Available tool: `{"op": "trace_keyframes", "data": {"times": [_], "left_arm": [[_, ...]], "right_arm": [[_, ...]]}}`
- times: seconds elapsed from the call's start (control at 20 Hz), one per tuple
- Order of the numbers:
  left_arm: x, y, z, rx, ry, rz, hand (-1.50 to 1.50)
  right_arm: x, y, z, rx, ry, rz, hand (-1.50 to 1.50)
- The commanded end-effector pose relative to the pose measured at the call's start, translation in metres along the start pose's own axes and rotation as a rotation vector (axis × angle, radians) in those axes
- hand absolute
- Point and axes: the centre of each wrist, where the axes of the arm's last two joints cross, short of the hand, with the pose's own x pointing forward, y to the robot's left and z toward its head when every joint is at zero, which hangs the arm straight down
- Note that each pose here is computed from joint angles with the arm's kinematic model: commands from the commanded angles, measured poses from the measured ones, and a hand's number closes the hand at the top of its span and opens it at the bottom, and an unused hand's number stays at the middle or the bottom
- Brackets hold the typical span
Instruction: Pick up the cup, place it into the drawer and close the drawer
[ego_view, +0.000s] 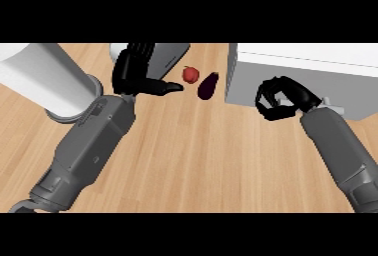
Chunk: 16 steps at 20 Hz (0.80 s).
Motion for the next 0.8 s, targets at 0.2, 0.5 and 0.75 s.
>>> {"op": "trace_keyframes", "data": {"times": [0.2, 0.5, 0.75], "left_arm": [[0.001, 0.004, 0.006, -0.043, 0.004, 0.005, -1.50], [-0.004, 0.011, 0.014, -0.032, 0.013, 0.029, -1.50], [0.002, 0.011, 0.010, -0.062, 0.009, 0.035, -1.50]], "right_arm": [[0.039, -0.089, 0.000, -0.237, -0.005, 0.031, 1.50], [0.042, -0.103, 0.009, -0.226, -0.020, 0.006, 1.50], [0.044, -0.109, 0.014, -0.208, -0.021, -0.005, 1.50]]}}
